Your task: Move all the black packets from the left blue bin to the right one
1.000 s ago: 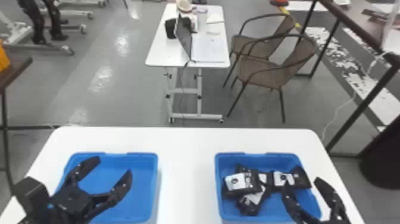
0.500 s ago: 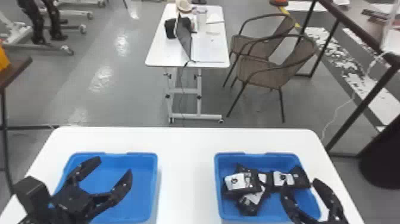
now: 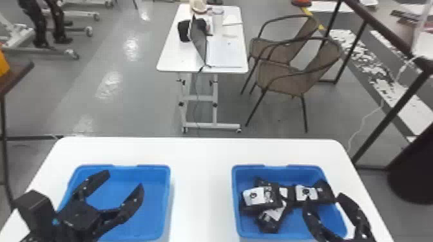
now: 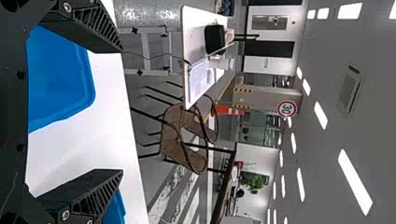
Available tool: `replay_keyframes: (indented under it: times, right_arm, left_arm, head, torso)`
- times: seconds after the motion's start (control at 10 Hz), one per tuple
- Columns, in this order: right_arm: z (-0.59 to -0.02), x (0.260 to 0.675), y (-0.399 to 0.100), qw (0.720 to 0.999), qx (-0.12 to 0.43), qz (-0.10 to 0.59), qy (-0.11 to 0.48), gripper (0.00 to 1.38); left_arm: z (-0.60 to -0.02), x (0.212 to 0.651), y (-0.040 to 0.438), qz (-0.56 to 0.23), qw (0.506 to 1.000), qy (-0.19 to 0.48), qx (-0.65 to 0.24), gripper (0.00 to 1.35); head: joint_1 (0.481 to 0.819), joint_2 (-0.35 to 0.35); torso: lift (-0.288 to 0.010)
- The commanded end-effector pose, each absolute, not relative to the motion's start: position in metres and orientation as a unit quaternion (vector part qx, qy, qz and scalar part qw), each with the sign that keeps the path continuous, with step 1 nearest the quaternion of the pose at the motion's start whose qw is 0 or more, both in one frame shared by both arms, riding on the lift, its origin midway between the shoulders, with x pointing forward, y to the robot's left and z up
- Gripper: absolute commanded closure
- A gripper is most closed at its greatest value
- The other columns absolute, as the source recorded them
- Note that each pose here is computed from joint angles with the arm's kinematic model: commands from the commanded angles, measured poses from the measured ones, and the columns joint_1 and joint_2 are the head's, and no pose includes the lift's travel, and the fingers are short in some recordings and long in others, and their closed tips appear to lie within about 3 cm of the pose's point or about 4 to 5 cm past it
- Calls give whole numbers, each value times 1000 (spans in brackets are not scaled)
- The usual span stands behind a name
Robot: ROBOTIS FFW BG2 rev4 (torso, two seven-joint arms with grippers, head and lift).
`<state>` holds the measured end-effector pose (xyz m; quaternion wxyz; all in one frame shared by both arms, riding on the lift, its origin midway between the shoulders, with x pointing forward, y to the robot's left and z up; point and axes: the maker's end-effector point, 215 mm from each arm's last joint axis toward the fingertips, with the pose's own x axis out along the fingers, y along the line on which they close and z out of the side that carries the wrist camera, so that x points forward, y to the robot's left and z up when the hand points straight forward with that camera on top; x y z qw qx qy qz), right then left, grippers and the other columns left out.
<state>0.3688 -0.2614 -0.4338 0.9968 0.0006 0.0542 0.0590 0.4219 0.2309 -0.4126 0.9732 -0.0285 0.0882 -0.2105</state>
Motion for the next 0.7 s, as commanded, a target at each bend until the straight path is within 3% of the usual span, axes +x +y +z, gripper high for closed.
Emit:
replay_keyframes:
  times: [0.0,0.6]
  right_arm:
    - [-435,369,-260,997,4,58,56,367]
    - [-437,369,-259,997,7,59,56,367]
  left_arm:
    - [-415,422,230,-210,973,91,-33,107]
    - [-413,424,228,-212,972,90,-38,107]
  head:
    - [695,-44]
    - [695,-43]
  torso:
    - [0]
    - [0]
